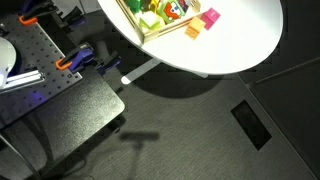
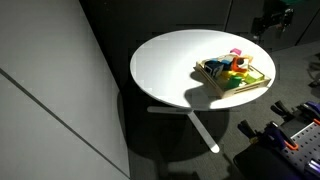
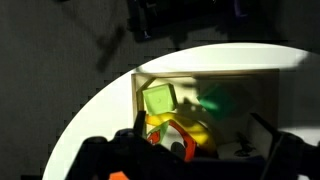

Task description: Pick up the plushy block on the right and put it in the wooden box

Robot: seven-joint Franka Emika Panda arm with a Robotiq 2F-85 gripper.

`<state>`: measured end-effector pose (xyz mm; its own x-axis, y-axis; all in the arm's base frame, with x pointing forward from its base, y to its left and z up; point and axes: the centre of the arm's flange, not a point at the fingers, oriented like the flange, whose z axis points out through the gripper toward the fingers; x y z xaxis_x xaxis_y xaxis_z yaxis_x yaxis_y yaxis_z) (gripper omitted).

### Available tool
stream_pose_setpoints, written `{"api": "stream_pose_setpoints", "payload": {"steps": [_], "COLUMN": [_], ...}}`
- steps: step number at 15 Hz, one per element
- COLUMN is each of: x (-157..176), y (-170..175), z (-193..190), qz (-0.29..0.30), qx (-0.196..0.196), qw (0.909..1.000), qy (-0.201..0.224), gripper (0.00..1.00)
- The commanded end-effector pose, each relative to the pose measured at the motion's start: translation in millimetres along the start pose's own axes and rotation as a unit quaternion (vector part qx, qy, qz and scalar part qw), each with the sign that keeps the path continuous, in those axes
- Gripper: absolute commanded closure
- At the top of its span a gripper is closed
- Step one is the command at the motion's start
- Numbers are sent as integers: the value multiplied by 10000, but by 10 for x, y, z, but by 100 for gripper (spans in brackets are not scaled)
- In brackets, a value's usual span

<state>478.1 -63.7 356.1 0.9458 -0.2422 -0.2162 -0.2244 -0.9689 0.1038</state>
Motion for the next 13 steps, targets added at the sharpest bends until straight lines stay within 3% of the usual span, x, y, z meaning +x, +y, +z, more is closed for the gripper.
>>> {"api": "stream_pose_setpoints", "payload": {"steps": [1,7,8,13], "x": [-167,-219,-127,-148], "y": [145,257,194,205], "z": [-198,-399,-366,-381], "qz": [-519,-829,-738,-745], "qx": [112,294,154,182], "qw": [9983,9946,9963,9960], "qy": [220,553,417,452], "gripper": [0,0,0,0]}}
